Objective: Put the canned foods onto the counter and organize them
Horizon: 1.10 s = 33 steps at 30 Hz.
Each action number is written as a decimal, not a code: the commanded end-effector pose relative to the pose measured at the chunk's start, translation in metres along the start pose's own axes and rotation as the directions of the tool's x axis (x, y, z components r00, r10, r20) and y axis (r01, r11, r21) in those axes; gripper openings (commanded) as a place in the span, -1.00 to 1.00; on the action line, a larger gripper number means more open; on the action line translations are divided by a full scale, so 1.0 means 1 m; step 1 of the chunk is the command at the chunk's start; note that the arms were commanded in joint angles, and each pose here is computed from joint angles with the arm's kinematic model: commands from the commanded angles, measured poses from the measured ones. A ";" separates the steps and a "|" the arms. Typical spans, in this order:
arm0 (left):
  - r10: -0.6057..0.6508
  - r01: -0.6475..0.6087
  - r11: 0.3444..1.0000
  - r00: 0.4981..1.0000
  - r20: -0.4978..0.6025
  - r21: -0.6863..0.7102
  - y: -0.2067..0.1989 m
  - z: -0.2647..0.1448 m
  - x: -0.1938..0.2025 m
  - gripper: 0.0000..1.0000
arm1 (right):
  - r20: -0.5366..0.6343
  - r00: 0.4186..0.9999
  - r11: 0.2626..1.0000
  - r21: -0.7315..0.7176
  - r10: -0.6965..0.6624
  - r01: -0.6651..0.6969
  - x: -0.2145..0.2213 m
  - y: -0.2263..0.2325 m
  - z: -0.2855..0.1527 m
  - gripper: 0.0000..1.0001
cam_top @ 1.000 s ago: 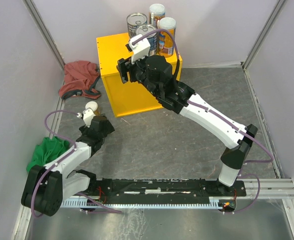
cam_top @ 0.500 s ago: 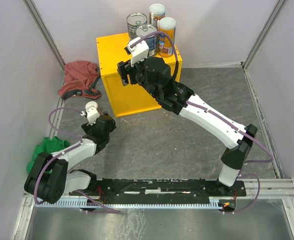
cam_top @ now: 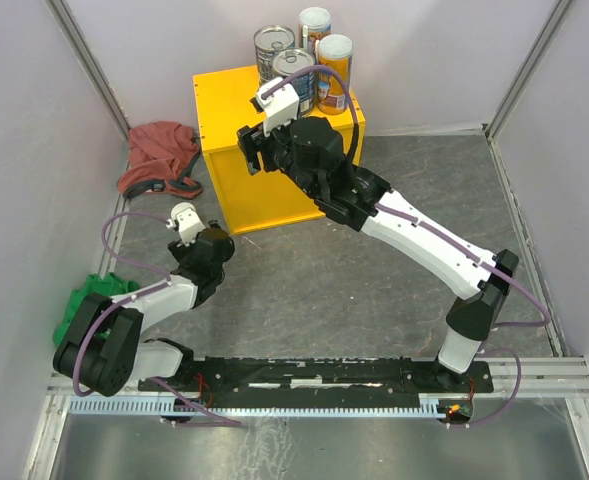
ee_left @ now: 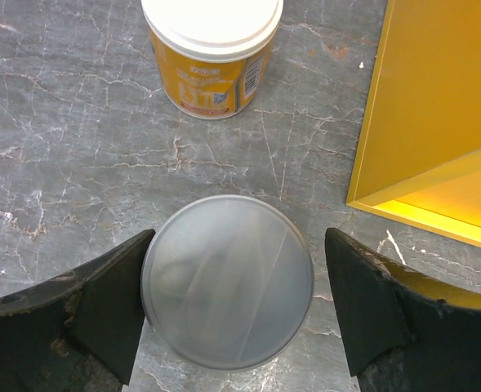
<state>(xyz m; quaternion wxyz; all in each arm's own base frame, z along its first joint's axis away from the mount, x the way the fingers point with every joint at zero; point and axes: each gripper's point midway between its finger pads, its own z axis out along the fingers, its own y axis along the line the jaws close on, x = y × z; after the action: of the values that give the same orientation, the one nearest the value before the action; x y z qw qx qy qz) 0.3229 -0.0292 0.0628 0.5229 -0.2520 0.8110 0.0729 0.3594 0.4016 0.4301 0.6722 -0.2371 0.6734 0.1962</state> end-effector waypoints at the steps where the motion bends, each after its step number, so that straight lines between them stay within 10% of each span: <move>1: -0.009 0.008 1.000 0.996 0.087 0.007 -0.007 0.001 -0.019 0.74 | 0.083 0.997 1.000 0.016 0.006 -0.007 -0.037 -0.009 -0.020 0.52; 23: -0.023 0.009 0.995 0.989 0.146 0.097 -0.010 -0.029 -0.042 0.11 | 0.101 0.995 1.000 0.012 0.021 -0.023 -0.047 -0.009 -0.040 0.52; 33: -0.072 0.048 0.991 0.980 0.185 0.128 -0.008 -0.059 -0.078 -0.71 | 0.122 0.992 0.999 0.023 0.027 -0.030 -0.054 -0.013 -0.055 0.52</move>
<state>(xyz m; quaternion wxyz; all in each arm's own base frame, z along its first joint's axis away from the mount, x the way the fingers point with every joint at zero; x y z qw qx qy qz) 0.2994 -0.0376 0.1111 0.5749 -0.2131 0.7893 0.0340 0.3319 0.3796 0.4503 0.6828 -0.2316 0.6633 0.2004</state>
